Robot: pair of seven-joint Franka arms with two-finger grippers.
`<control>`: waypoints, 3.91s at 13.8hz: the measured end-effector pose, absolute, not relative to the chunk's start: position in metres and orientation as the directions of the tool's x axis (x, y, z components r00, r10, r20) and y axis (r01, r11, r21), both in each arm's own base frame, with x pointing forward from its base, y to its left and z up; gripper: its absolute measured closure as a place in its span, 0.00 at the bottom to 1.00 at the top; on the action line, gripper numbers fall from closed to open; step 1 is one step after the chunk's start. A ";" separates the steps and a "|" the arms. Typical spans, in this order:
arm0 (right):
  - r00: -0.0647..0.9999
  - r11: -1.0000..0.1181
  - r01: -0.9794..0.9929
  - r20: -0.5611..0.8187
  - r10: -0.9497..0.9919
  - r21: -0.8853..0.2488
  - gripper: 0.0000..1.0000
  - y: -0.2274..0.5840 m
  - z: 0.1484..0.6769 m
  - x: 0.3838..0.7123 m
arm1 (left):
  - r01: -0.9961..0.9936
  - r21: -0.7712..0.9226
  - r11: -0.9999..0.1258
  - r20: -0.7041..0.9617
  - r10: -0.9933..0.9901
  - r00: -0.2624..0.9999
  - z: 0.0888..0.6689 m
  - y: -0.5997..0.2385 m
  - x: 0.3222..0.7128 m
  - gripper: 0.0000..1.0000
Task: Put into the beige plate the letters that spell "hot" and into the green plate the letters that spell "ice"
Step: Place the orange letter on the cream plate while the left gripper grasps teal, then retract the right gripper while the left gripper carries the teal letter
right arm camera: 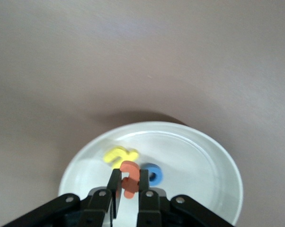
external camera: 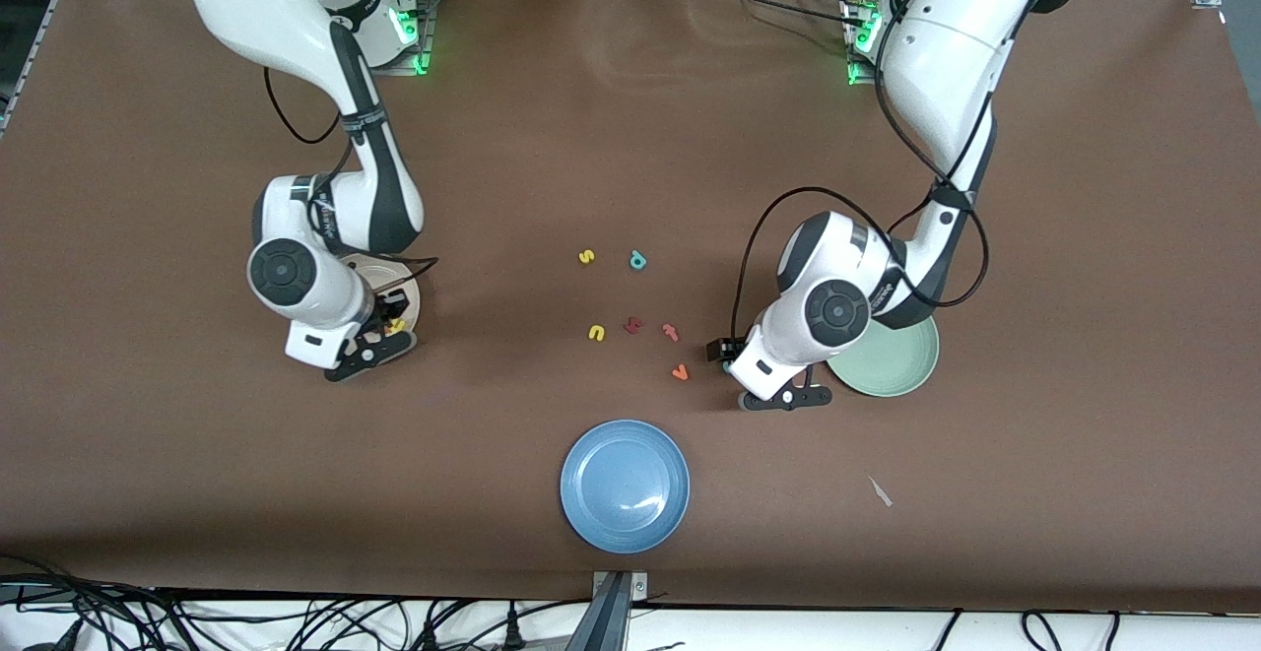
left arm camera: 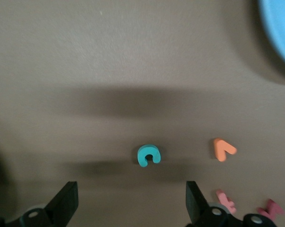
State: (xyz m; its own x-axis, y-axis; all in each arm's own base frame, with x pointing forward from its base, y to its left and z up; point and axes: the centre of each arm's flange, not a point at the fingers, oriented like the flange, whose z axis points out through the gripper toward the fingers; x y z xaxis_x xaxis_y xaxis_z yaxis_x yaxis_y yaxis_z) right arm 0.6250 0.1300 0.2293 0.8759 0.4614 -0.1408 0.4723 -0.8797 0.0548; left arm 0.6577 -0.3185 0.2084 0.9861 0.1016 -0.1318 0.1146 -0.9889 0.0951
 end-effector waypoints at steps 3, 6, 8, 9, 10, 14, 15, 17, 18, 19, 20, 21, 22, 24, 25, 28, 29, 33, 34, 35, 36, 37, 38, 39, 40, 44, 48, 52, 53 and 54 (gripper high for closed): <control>0.885 -0.890 0.454 -0.141 0.443 0.054 0.74 0.114 0.229 0.628 | 0.114 0.075 -0.991 -0.145 0.102 0.984 0.185 -0.326 0.656 0.00; 0.895 -0.901 0.433 -0.132 0.426 0.025 0.44 0.118 0.229 0.627 | 0.107 0.065 -0.992 -0.124 0.099 0.987 0.185 -0.326 0.662 0.02; 0.902 -0.912 0.409 -0.139 0.408 -0.023 0.23 0.132 0.233 0.626 | 0.092 0.045 -0.995 -0.106 0.087 0.991 0.185 -0.331 0.664 0.04; 0.908 -0.919 0.393 -0.143 0.394 -0.035 0.14 0.138 0.238 0.627 | 0.086 0.037 -0.996 -0.100 0.082 0.992 0.184 -0.333 0.665 0.11; 0.916 -0.928 0.372 -0.147 0.373 -0.037 0.03 0.145 0.243 0.627 | 0.081 0.031 -0.996 -0.098 0.078 0.992 0.182 -0.335 0.665 0.18; 0.943 -0.957 0.287 -0.167 0.289 -0.035 0.00 0.157 0.253 0.627 | 0.082 0.015 -0.997 -0.094 0.080 0.992 0.175 -0.340 0.663 0.29; 0.949 -0.965 0.259 -0.177 0.261 -0.033 0.00 0.160 0.256 0.628 | 0.088 0.015 -0.996 -0.093 0.087 0.992 0.176 -0.340 0.663 0.29; 0.958 -0.977 0.209 -0.192 0.211 -0.030 0.00 0.175 0.270 0.630 | 0.094 0.013 -0.996 -0.093 0.092 0.991 0.175 -0.340 0.664 0.33; 0.961 -0.981 0.193 -0.198 0.195 -0.028 0.00 0.186 0.277 0.630 | 0.098 0.012 -0.995 -0.094 0.096 0.991 0.174 -0.340 0.664 0.36; 0.961 -0.983 0.181 -0.209 0.182 -0.026 0.00 0.198 0.285 0.629 | 0.108 0.010 -0.994 -0.095 0.106 0.990 0.173 -0.340 0.664 0.36; 0.962 -0.985 0.169 -0.215 0.170 -0.023 0.00 0.208 0.292 0.628 | 0.112 0.009 -0.994 -0.097 0.111 0.989 0.172 -0.341 0.663 0.38; 0.963 -0.987 0.162 -0.216 0.163 -0.021 0.00 0.216 0.297 0.628 | 0.115 0.007 -0.993 -0.098 0.114 0.989 0.170 -0.342 0.662 0.39; 0.963 -0.987 0.161 -0.214 0.162 -0.020 0.00 0.222 0.301 0.627 | 0.118 0.007 -0.993 -0.098 0.117 0.988 0.170 -0.343 0.662 0.39; 0.967 -0.990 0.142 -0.209 0.143 -0.018 0.00 0.227 0.306 0.628 | 0.120 0.007 -0.993 -0.097 0.118 0.988 0.171 -0.344 0.662 0.44; 0.969 -0.990 0.137 -0.205 0.138 -0.023 0.00 0.224 0.311 0.629 | 0.119 0.008 -0.993 -0.095 0.118 0.988 0.172 -0.345 0.662 0.49; 0.970 -0.990 0.111 -0.207 0.128 -0.090 0.00 0.205 0.339 0.631 | 0.122 0.009 -0.992 -0.092 0.121 0.988 0.174 -0.346 0.662 0.67; 0.972 -0.989 0.098 -0.202 0.119 -0.110 0.00 0.190 0.351 0.634 | 0.122 0.009 -0.992 -0.092 0.121 0.988 0.174 -0.346 0.663 0.76; 0.984 -0.988 0.051 -0.161 0.074 -0.143 0.00 0.127 0.399 0.641 | 0.122 -0.004 -0.993 -0.109 0.122 0.987 0.174 -0.344 0.662 0.76; 0.986 -0.989 0.059 -0.144 0.079 -0.137 0.00 0.111 0.412 0.642 | 0.122 -0.014 -0.992 -0.124 0.123 0.985 0.175 -0.342 0.661 0.76; 0.988 -0.991 0.080 -0.125 0.094 -0.111 0.00 0.099 0.428 0.640 | 0.122 -0.022 -0.992 -0.134 0.124 0.983 0.178 -0.339 0.662 0.76; 0.989 -0.992 0.095 -0.107 0.104 -0.081 0.00 0.092 0.446 0.636 | 0.114 -0.025 -0.993 -0.138 0.117 0.984 0.185 -0.336 0.665 0.76; 0.990 -0.992 0.107 -0.090 0.112 -0.058 0.00 0.089 0.464 0.631 | 0.096 -0.019 -0.995 -0.131 0.098 0.987 0.197 -0.331 0.670 0.76; 0.990 -0.992 0.119 -0.077 0.122 -0.040 0.00 0.087 0.483 0.624 | 0.071 -0.007 -0.997 -0.117 0.072 0.990 0.214 -0.325 0.677 0.76; 0.989 -0.991 0.130 -0.069 0.131 -0.017 0.00 0.085 0.501 0.616 | 0.049 0.005 -0.999 -0.103 0.048 0.994 0.232 -0.315 0.684 0.76; 0.989 -0.991 0.137 -0.060 0.136 0.007 0.00 0.082 0.517 0.609 | 0.025 0.015 -1.000 -0.091 0.023 0.996 0.250 -0.303 0.690 0.76; 0.992 -0.993 0.113 -0.054 0.112 0.032 0.00 0.057 0.550 0.592 | -0.104 0.035 -0.994 -0.096 -0.107 0.990 0.287 -0.241 0.706 0.76; 0.992 -0.993 0.104 -0.080 0.098 0.065 0.00 0.044 0.568 0.580 | -0.246 0.066 -0.967 -0.151 -0.253 0.956 0.288 -0.159 0.695 0.76; 0.996 -0.996 0.066 -0.065 0.062 0.063 0.00 0.023 0.582 0.575 | -0.297 0.095 -0.950 -0.180 -0.310 0.933 0.272 -0.113 0.664 0.76; 0.996 -0.996 0.064 -0.061 0.060 0.063 0.00 0.021 0.585 0.573 | -0.300 0.099 -0.949 -0.164 -0.313 0.936 0.260 -0.112 0.655 0.76; 0.997 -0.996 0.063 -0.058 0.060 0.062 0.00 0.021 0.586 0.573 | -0.303 0.101 -0.948 -0.148 -0.316 0.937 0.247 -0.112 0.646 0.76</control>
State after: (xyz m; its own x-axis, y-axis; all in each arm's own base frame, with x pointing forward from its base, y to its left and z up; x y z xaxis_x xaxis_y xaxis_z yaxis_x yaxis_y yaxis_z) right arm 0.5728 0.0211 0.5862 0.9965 0.0597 -0.0580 0.0633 -0.9960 0.0624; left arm 0.6465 -0.1122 0.2472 0.9373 -0.3158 -0.1477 -0.3033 -0.9475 0.1012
